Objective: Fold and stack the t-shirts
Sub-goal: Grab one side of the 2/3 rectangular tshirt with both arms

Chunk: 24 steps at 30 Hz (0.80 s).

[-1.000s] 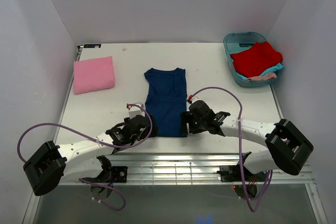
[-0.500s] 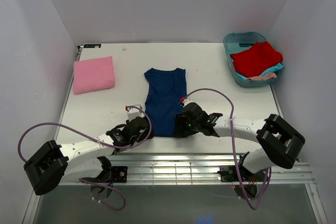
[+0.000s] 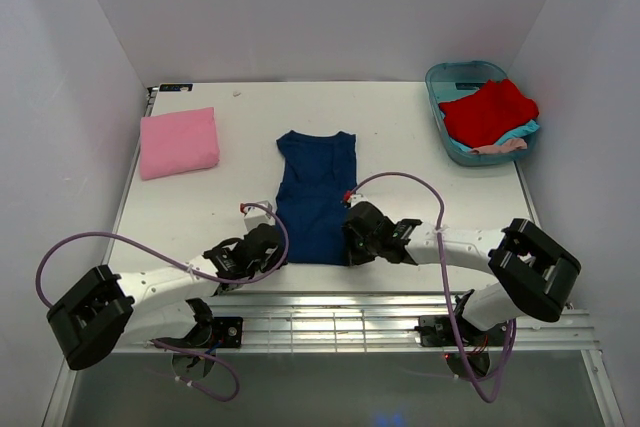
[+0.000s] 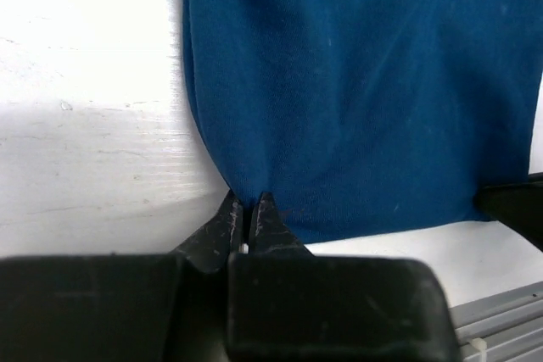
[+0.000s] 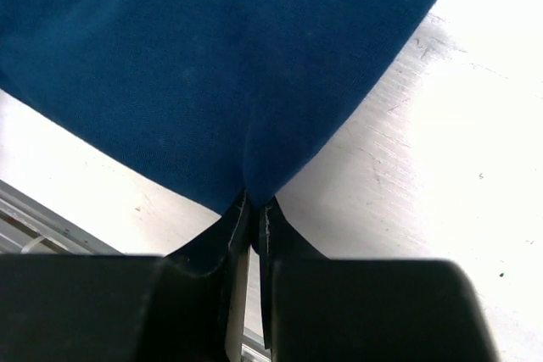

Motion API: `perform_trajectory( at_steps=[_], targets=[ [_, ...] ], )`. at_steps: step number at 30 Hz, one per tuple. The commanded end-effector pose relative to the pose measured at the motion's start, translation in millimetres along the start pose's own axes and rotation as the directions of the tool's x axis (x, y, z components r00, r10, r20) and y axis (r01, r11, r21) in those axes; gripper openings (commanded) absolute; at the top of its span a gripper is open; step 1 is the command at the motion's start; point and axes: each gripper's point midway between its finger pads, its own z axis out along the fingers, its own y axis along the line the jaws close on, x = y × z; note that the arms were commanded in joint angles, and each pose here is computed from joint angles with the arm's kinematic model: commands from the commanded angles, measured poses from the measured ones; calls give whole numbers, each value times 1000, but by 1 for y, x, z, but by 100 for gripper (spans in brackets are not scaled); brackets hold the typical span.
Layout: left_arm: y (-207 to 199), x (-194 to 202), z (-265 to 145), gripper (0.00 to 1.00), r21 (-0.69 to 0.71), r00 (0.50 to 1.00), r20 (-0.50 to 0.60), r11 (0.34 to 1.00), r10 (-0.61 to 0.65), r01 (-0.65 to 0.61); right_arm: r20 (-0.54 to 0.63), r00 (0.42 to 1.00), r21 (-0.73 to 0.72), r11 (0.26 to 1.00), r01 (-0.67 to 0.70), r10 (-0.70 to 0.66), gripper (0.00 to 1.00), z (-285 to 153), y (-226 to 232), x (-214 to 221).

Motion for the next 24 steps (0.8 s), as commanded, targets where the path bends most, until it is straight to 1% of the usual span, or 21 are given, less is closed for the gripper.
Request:
perform_trajectory(
  at_steps=[1, 3, 7, 8, 9, 10, 11, 15, 16, 18, 19, 21, 22, 24],
  targets=[
    [19, 29, -7, 0, -38, 992, -109, 997, 57, -62, -80, 996, 60, 997, 46, -41, 8, -4, -13, 26],
    [5, 25, -15, 0, 2, 993, -97, 998, 65, -65, -89, 993, 48, 996, 77, -72, 8, -13, -4, 30],
    [-6, 25, -31, 0, -2, 991, -115, 998, 61, -62, -99, 991, 60, 994, 92, -86, 8, -32, 7, 38],
    [-9, 25, -35, 0, -1, 991, -117, 998, 59, -60, -87, 992, 72, 992, 100, -93, 8, -36, 9, 38],
    [-21, 19, -40, 0, 16, 994, -104, 999, 44, -42, -79, 994, 82, 993, 87, -81, 8, -45, 12, 33],
    [-22, 16, -45, 0, 7, 994, -104, 999, 42, -41, -68, 994, 87, 992, 88, -83, 8, -50, 14, 30],
    [-28, 10, -49, 0, 12, 995, -94, 999, 35, -35, -32, 995, 99, 991, 94, -92, 8, -57, 17, 22],
    [-55, -36, -69, 0, 17, 1000, 13, 1000, 22, -23, 75, 992, 147, 985, 89, -101, 8, -84, 25, -17],
    [-65, -56, -76, 0, 19, 997, 69, 999, 26, -27, 112, 988, 150, 985, 90, -108, 8, -93, 30, -32],
    [-72, -73, -79, 0, 10, 993, 114, 999, 36, -37, 168, 977, 197, 975, 98, -132, 8, -102, 29, -52],
    [-79, -87, -83, 0, 8, 987, 155, 999, 40, -42, 199, 970, 201, 975, 98, -138, 8, -109, 33, -65],
    [-83, -97, -80, 0, -19, 980, 191, 998, 56, -53, 222, 960, 257, 960, 110, -170, 8, -109, 26, -80],
    [-80, -106, -79, 0, -49, 970, 230, 997, 74, -64, 228, 958, 272, 956, 109, -174, 8, -108, 23, -86],
    [-85, -121, -74, 0, -59, 958, 276, 997, 73, -59, 232, 952, 326, 938, 114, -197, 8, -104, 13, -102]
  ],
)
